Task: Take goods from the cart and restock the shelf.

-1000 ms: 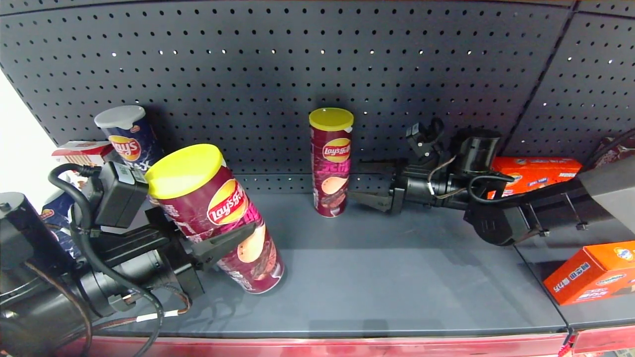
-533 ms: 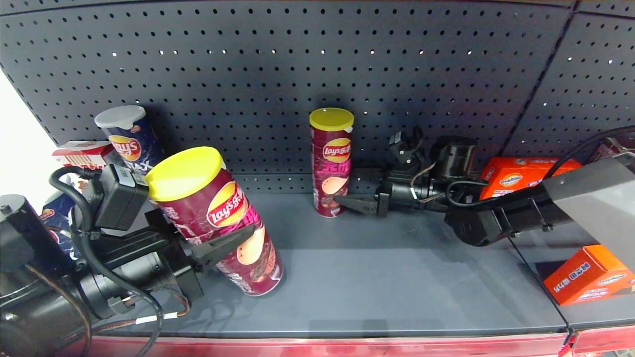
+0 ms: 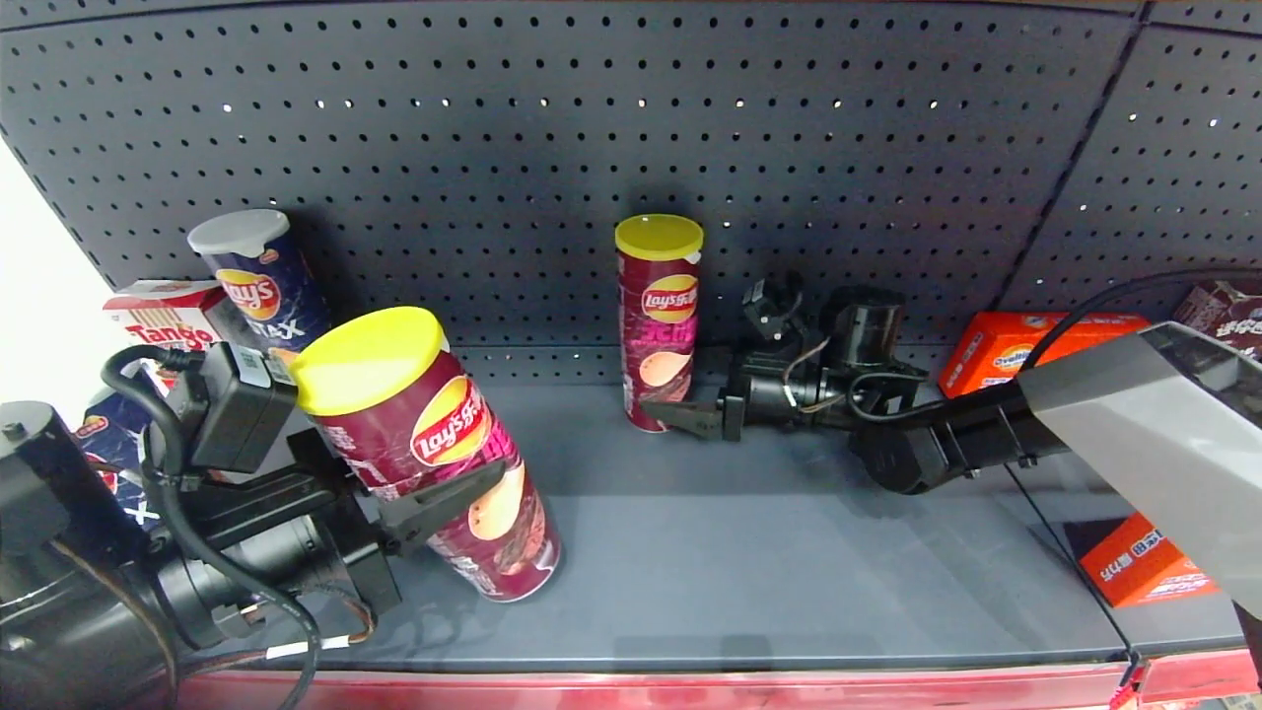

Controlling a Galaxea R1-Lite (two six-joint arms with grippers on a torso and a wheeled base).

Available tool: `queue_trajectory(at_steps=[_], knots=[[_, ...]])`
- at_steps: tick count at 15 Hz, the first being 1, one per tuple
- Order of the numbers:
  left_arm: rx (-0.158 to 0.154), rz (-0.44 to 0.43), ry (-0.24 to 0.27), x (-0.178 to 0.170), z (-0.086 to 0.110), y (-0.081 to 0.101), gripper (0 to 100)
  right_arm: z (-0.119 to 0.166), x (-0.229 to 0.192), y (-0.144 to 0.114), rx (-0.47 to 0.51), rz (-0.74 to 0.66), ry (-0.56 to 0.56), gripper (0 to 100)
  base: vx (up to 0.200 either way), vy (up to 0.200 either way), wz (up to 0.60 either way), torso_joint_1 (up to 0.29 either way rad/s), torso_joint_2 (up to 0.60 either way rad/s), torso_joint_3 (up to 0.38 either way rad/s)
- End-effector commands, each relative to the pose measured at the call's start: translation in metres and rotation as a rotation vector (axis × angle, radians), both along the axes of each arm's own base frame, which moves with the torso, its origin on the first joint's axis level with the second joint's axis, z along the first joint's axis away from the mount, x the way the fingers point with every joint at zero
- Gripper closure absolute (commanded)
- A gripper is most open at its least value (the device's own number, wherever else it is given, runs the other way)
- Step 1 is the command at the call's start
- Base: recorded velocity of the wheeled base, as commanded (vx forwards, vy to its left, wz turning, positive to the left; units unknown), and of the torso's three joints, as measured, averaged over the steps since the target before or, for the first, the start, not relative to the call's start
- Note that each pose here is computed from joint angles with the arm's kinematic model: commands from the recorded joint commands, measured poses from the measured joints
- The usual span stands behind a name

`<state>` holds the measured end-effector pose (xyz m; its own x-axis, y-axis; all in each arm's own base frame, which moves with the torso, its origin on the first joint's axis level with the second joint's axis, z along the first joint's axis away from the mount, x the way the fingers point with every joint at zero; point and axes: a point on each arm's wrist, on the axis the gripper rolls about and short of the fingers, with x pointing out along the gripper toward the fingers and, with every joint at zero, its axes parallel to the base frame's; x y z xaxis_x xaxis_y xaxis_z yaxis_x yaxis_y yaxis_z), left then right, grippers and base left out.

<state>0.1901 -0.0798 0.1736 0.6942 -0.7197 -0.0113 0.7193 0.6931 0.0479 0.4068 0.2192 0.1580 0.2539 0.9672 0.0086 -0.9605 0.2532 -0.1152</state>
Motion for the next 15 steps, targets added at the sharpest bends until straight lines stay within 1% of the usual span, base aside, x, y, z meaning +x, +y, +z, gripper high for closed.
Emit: queue_trajectory(at_steps=[1, 2, 3, 11, 12, 15], knots=[[0.001, 0.000, 0.001, -0.001, -0.001, 0.000, 100, -0.004, 0.002, 0.001, -0.004, 0.002, 0.007, 0, 0.000, 0.000, 0.00, 0.000, 0.00, 0.000], [0.001, 0.000, 0.001, -0.001, -0.001, 0.000, 100, -0.002, 0.002, 0.003, 0.001, 0.005, -0.002, 0, 0.000, 0.000, 0.00, 0.000, 0.00, 0.000], [0.001, 0.000, 0.001, -0.001, -0.001, 0.000, 100, -0.005, 0.005, 0.006, 0.002, 0.008, -0.005, 100, 0.000, 0.000, 0.00, 0.000, 0.00, 0.000], [0.000, 0.000, 0.000, -0.001, 0.000, 0.000, 100, -0.003, 0.002, 0.006, 0.002, 0.010, -0.011, 100, 0.000, 0.000, 0.00, 0.000, 0.00, 0.000], [-0.002, 0.001, -0.006, 0.000, 0.001, 0.000, 100, 0.006, -0.011, 0.000, -0.005, 0.008, -0.024, 100, 0.000, 0.000, 0.00, 0.000, 0.00, 0.000], [-0.003, 0.020, -0.011, 0.001, 0.002, 0.004, 100, 0.017, -0.049, -0.007, -0.010, -0.001, -0.019, 100, 0.000, 0.000, 0.00, 0.000, 0.00, 0.000]])
